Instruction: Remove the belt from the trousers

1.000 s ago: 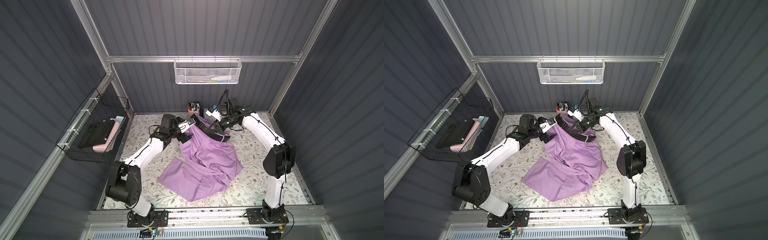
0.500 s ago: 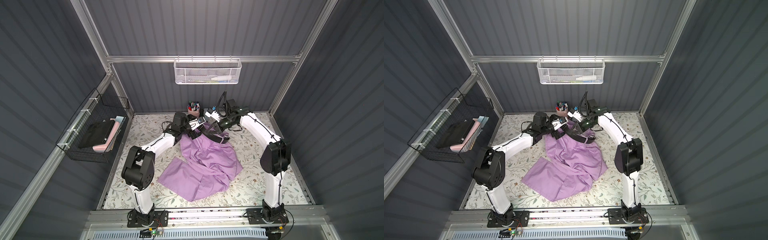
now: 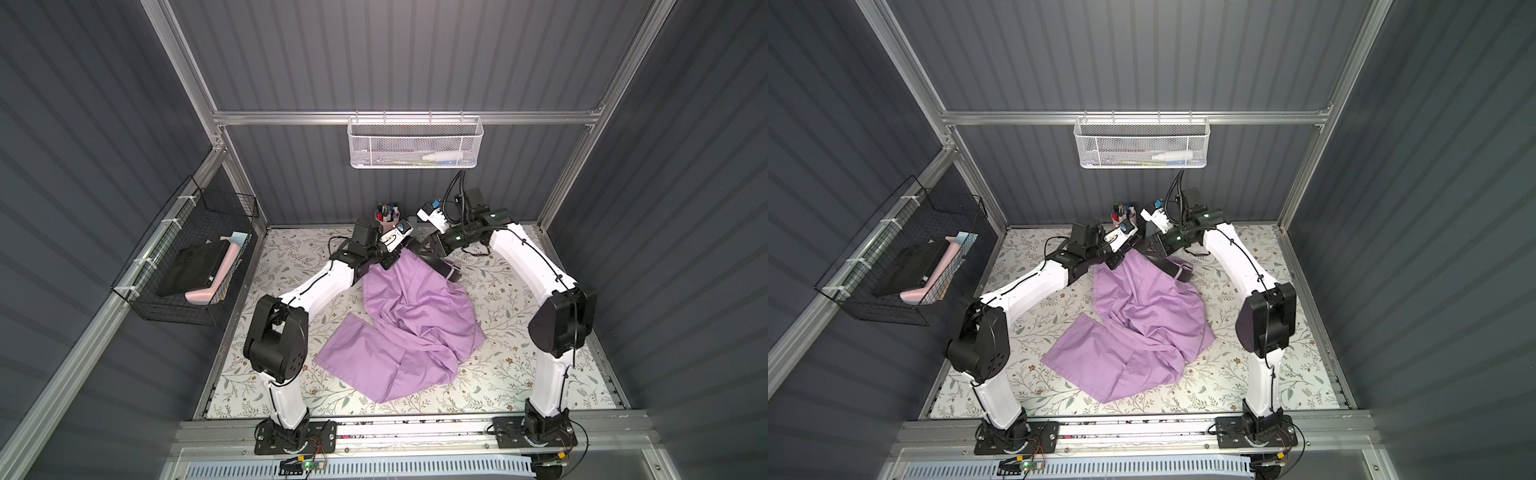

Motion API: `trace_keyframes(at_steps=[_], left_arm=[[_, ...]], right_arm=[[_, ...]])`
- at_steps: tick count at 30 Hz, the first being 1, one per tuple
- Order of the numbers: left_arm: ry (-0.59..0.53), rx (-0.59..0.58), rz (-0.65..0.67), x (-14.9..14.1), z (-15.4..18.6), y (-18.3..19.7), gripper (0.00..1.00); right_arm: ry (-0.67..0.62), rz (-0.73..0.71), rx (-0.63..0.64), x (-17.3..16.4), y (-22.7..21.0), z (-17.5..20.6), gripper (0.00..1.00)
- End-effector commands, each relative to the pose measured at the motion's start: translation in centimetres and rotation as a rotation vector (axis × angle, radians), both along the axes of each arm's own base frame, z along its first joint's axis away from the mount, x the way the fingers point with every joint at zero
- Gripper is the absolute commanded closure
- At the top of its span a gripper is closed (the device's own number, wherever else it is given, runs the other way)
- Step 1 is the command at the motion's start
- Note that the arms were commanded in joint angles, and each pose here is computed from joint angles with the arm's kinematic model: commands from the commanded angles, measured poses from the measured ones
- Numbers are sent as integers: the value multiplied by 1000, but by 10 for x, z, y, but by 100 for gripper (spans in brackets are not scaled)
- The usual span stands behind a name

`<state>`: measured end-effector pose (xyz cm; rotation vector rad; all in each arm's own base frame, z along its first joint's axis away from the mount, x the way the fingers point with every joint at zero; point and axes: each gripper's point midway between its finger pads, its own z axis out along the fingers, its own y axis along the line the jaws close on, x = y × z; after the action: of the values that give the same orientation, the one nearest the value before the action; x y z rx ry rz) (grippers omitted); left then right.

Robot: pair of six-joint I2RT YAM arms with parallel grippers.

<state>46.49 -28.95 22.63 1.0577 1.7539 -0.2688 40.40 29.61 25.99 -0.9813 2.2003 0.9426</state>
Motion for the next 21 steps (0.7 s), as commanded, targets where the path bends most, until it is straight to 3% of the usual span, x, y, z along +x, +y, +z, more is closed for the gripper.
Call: trace_keyframes(at_steps=[1,6,11,16,21], left_arm=[[7,-87,69,-10,44,0,82],[119,-101,127,-15,44,-1,84],[191,-137,181,-21,55,-2,85],[302,-203,245,-27,63,-5,87],[366,-221,262,-35,61,-8,87]], right_arm=[[-140,-136,-4,13,-14,31,55],[-494,-385,78,5,-56,98,46],[-875,-499,-27,-35,-69,121,34],[-968,-488,-205,-42,-59,103,29],[-959,-493,-297,-25,-53,79,26]])
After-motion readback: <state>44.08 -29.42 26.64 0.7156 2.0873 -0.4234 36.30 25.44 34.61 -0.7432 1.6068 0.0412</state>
